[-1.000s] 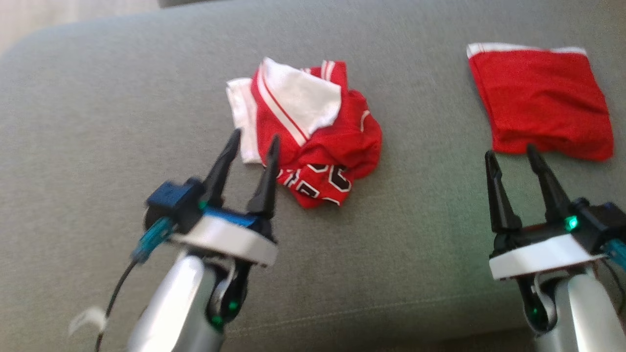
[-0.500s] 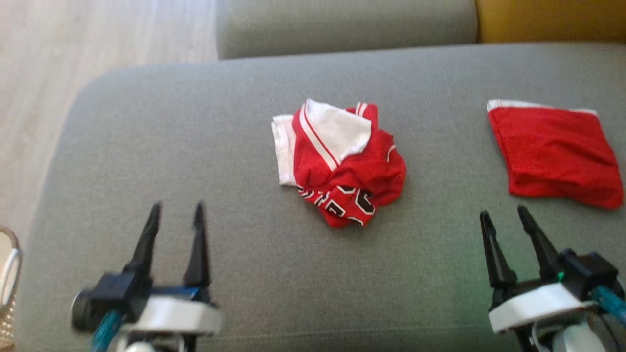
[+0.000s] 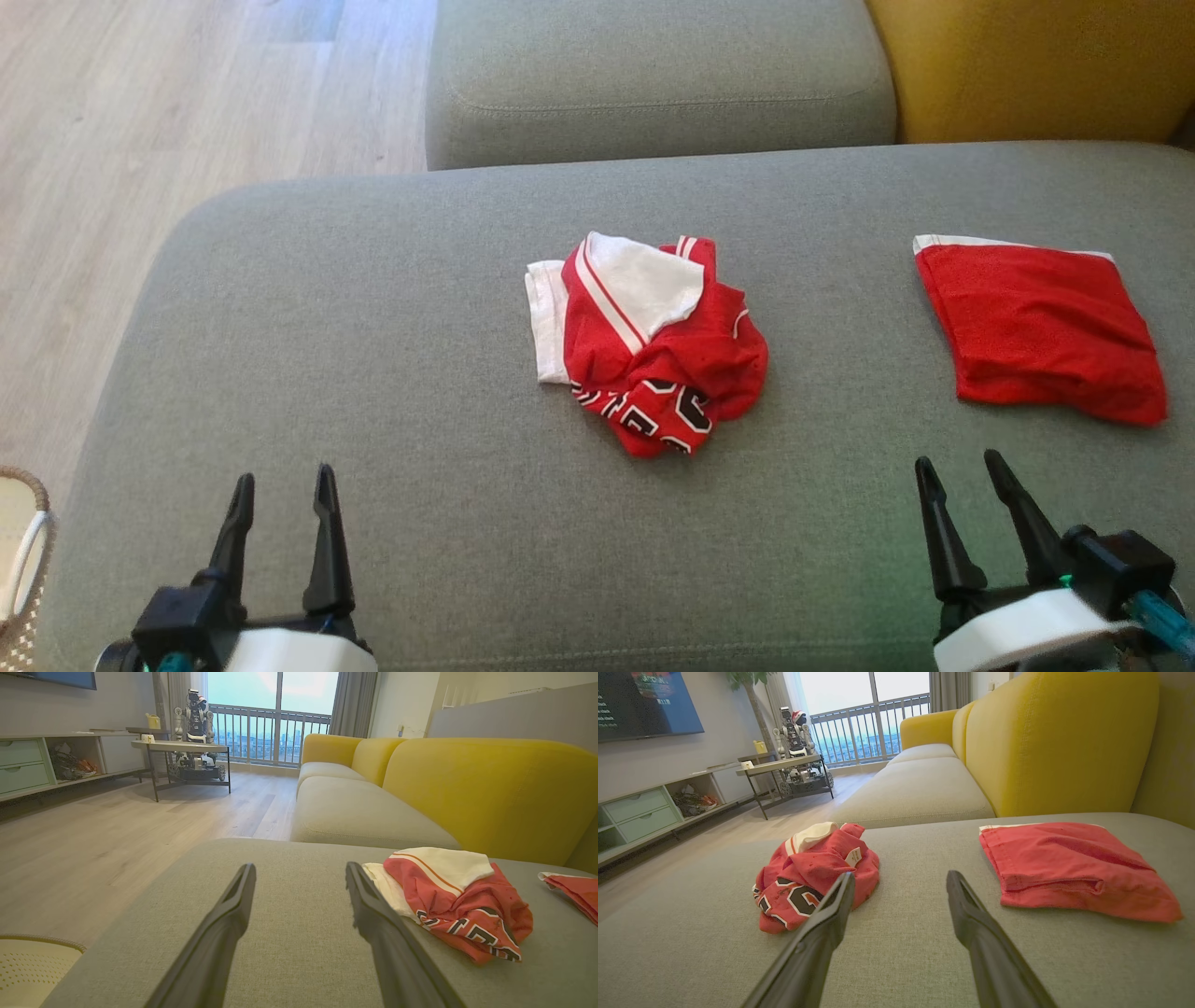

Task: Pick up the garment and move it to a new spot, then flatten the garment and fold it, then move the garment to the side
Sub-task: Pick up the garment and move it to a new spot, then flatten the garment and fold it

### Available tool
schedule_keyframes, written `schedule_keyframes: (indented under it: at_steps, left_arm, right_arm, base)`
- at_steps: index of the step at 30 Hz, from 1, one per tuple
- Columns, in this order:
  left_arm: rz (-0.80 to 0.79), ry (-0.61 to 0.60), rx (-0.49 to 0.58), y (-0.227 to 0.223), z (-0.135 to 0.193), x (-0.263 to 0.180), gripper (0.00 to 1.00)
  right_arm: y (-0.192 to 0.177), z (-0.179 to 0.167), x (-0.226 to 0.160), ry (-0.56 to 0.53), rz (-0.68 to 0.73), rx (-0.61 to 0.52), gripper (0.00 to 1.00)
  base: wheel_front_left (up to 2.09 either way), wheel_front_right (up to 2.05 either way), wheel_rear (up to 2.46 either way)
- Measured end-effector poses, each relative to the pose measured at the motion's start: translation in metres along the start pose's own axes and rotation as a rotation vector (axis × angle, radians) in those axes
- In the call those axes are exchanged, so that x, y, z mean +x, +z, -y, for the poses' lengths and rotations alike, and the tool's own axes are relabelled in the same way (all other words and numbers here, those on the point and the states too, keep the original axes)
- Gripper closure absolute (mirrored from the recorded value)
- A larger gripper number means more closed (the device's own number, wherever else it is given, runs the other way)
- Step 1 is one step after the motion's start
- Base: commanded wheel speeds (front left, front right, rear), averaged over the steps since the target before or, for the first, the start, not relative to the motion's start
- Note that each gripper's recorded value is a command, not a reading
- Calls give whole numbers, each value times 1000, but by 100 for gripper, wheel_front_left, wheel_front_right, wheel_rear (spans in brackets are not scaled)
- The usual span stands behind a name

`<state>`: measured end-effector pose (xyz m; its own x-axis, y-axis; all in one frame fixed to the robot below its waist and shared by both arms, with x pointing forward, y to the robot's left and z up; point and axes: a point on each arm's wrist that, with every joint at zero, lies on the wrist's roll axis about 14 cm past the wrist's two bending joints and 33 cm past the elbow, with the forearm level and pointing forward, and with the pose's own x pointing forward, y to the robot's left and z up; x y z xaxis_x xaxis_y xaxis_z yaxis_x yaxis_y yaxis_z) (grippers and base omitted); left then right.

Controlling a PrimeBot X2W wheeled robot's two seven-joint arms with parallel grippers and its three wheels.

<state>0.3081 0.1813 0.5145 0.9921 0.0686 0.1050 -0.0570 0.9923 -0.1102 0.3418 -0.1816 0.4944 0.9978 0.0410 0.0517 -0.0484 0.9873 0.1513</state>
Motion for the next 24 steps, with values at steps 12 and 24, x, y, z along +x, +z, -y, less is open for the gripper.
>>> schedule_keyframes:
  at_steps: [12,24]
  left_arm:
    - [-15,8,3,-5,-1,-3,0]
    - [-25,-4,4,-8,5,0,0]
  right_arm:
    - [-8,4,-1,-13,-27,1,0]
    - [-10,7,-4,-25,-32,3,0]
  base:
    - [0,0,0]
    - [0,0,0]
